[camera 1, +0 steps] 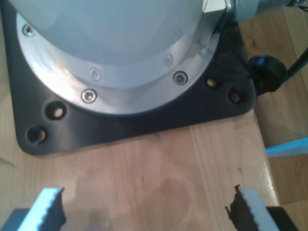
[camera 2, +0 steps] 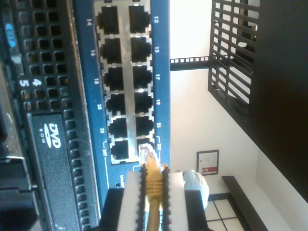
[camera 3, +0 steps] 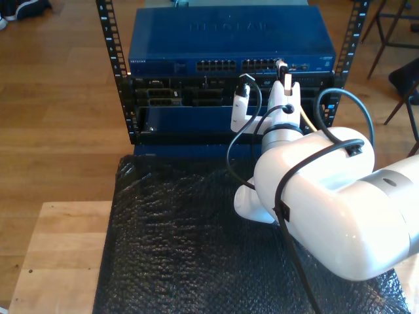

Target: Grab the cable and plug it in

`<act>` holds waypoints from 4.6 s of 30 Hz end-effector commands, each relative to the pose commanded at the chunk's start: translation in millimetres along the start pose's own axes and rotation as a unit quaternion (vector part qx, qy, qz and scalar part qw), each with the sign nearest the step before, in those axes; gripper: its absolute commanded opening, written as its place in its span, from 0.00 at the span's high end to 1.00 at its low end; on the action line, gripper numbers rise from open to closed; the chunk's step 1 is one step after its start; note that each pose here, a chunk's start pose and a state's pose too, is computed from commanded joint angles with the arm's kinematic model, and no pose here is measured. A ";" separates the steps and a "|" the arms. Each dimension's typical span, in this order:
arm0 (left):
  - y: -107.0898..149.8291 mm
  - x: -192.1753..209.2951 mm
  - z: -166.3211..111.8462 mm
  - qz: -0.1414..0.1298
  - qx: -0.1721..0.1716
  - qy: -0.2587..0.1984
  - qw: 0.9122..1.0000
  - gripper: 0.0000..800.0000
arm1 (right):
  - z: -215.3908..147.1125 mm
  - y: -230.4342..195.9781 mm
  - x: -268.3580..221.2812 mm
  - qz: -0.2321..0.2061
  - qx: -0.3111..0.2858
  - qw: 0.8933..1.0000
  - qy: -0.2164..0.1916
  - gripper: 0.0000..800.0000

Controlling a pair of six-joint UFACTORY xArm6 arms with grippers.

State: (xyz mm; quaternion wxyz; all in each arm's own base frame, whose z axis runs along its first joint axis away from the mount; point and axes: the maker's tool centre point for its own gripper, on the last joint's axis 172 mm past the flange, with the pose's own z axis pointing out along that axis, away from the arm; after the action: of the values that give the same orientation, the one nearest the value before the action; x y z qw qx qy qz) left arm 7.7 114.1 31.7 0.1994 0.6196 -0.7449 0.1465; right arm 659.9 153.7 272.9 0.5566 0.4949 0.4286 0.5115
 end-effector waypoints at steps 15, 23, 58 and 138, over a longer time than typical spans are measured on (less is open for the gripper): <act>0.0 0.0 0.0 0.000 0.000 0.000 1.000 0.00 | 3.2 3.9 1.8 0.004 -0.004 1.000 0.000 1.00; 0.0 0.0 0.0 0.000 0.000 0.000 1.000 0.00 | 2.4 0.7 1.5 0.003 -0.002 1.000 0.000 1.00; 0.0 0.0 0.0 0.000 0.000 0.000 1.000 0.00 | 9.6 0.9 -0.9 0.006 -0.005 1.000 -0.003 1.00; 0.0 0.0 0.0 0.000 0.000 0.000 1.000 0.00 | -54.2 1.3 -148.8 -0.015 0.358 0.932 0.047 0.23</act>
State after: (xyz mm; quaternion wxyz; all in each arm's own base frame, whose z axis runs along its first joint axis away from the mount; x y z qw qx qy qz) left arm 7.7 114.1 31.7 0.1994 0.6196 -0.7449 0.1465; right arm 590.1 11.9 262.1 0.3295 0.6306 0.6160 0.3382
